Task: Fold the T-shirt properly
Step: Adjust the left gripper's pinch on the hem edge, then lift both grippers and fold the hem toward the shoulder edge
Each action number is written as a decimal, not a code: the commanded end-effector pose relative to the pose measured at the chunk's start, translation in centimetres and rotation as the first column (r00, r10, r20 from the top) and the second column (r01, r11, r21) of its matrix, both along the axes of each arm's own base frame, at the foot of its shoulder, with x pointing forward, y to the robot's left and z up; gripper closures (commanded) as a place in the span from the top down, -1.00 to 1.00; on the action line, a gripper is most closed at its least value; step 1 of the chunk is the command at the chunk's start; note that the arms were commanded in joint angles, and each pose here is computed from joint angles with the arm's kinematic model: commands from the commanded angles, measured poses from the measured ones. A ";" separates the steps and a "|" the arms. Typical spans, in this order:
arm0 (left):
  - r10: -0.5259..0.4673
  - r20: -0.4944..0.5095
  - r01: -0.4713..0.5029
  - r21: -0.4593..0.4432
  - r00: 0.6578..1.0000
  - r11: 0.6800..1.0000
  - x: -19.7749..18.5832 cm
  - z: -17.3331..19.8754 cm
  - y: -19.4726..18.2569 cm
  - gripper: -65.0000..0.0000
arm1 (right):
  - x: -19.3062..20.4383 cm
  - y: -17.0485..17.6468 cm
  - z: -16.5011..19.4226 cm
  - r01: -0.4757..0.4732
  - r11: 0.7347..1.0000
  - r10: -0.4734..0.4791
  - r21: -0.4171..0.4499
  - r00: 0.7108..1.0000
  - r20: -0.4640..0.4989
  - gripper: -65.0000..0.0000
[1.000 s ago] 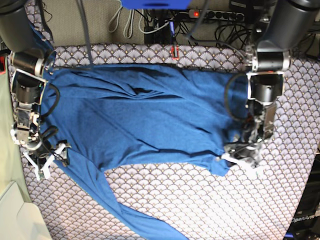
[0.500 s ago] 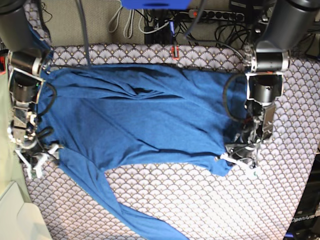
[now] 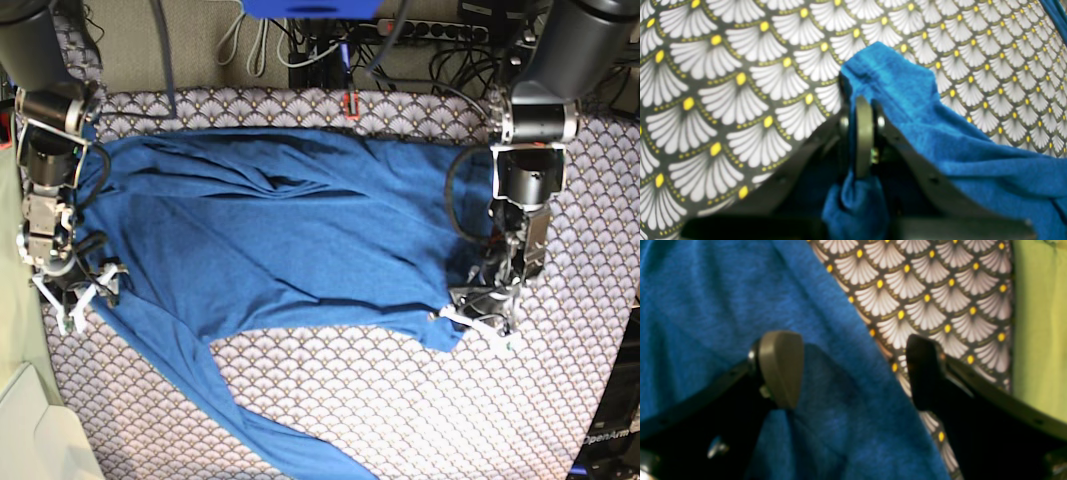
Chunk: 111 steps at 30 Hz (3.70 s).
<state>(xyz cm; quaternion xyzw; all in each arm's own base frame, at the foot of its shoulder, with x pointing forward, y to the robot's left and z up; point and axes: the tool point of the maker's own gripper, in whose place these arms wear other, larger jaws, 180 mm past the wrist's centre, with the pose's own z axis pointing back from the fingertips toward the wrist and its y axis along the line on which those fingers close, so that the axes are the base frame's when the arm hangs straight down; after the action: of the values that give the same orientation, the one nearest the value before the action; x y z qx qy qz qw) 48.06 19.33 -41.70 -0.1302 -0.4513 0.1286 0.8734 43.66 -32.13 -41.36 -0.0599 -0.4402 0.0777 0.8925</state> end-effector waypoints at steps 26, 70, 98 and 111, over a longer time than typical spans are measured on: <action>0.006 0.068 -0.006 0.000 0.998 1.000 1.7 2.4 0.4 -0.99 | 0.0 -0.6 -0.4 0.021 0.999 -0.021 0.030 1.000 -0.004 -0.93; -0.043 0.138 0.039 0.034 0.989 0.999 -3.8 8.2 1.4 -0.99 | -5.3 -0.5 8.8 -0.045 0.999 0.035 0.023 0.943 0.331 -1.00; -0.095 0.043 0.101 -0.189 0.995 0.977 -9.8 9.7 3.4 -0.99 | -10.5 -1.3 10.0 -0.067 0.994 0.032 0.082 0.927 0.373 -1.00; -0.108 -0.020 0.103 -0.177 0.994 0.979 -12.0 7.7 3.5 -0.99 | -13.8 -1.4 7.0 -0.056 0.994 0.028 0.089 0.957 0.287 -1.00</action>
<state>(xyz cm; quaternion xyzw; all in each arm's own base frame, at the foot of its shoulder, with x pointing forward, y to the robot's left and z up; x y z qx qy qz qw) 35.14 22.26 -35.84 -0.2300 -0.3917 0.1305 0.8813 28.91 -32.84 -36.53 -0.0108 -0.5394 0.0627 0.8397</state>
